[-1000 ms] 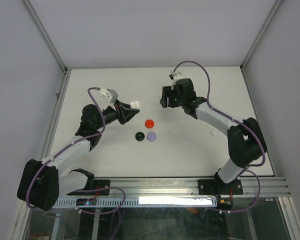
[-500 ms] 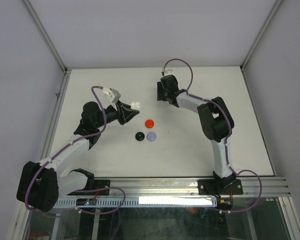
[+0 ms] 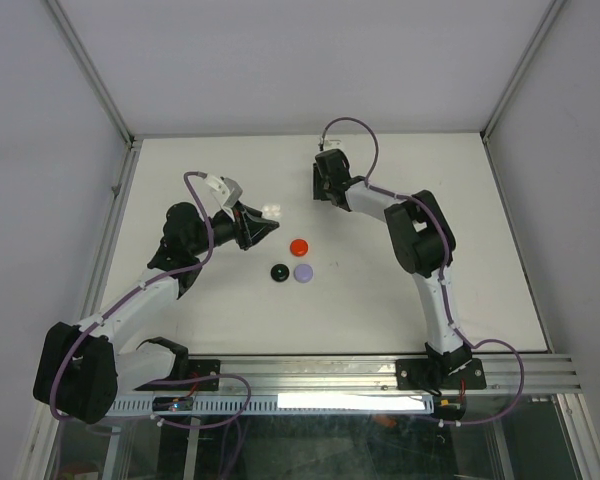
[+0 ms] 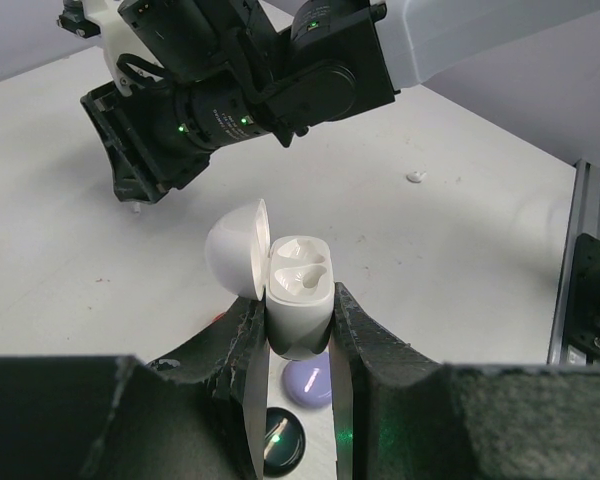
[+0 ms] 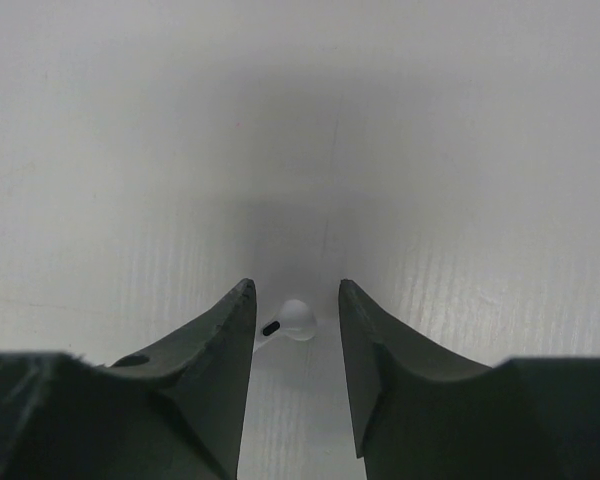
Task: Insert the wireless bluetooth earbuds into the charging case
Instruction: Move the earbud to the center of the board.
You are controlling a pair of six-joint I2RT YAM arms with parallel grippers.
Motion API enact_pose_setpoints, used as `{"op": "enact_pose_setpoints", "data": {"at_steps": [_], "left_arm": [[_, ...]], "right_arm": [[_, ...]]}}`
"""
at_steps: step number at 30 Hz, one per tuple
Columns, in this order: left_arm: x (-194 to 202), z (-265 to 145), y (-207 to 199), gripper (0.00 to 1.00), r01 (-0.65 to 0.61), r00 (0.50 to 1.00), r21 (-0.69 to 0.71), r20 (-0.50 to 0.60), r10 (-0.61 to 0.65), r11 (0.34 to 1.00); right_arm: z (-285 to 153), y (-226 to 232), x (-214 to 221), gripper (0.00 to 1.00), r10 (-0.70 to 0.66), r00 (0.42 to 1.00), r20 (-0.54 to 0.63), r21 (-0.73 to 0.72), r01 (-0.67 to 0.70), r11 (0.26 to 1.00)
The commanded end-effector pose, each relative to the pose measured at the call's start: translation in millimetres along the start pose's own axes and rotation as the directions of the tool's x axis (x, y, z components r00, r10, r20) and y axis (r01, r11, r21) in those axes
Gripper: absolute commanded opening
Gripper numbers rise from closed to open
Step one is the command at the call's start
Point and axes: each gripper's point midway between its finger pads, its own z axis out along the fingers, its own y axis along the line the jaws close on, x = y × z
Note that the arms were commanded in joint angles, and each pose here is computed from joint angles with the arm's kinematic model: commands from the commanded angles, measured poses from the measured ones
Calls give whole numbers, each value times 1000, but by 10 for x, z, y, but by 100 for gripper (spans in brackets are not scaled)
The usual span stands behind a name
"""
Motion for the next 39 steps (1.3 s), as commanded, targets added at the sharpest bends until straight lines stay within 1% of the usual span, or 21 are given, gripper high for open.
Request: {"op": "enact_pose_setpoints", "data": {"at_steps": [1, 4, 10, 17, 19, 20, 25, 30, 35, 39], "left_arm": [[-241, 28, -53, 0, -65, 997, 37, 47, 63, 997], [-224, 39, -59, 0, -55, 998, 45, 41, 53, 998], [-222, 47, -64, 0, -48, 998, 51, 40, 46, 998], [-209, 46, -74, 0, -41, 999, 58, 37, 38, 998], [-215, 45, -83, 0, -41, 998, 61, 39, 39, 997], [-219, 43, -88, 0, -41, 998, 63, 40, 39, 997], [-223, 32, -96, 0, -48, 998, 63, 43, 46, 997], [-229, 26, -90, 0, -56, 998, 58, 45, 53, 997], [-221, 33, -93, 0, -52, 998, 63, 42, 50, 997], [-214, 33, -91, 0, -53, 998, 65, 40, 51, 996]], "right_arm": [[-67, 34, 38, 39, -10, 999, -31, 7, 10, 1000], [-134, 14, 135, 34, -25, 998, -62, 7, 25, 1000], [-355, -78, 362, 31, -80, 991, -108, -15, 79, 997], [-534, -164, 516, 21, -136, 981, -140, -38, 132, 991], [-554, -149, 529, 20, -150, 978, -142, -55, 143, 988], [-551, -144, 536, 21, -161, 977, -142, -63, 154, 986], [-494, -133, 343, 34, -222, 971, -91, -124, 210, 970], [-402, -204, 114, 48, -312, 950, -28, -154, 305, 940], [-356, -217, -109, 51, -381, 924, 34, -228, 378, 897], [-339, -88, -140, 51, -430, 901, 53, -342, 421, 840]]}}
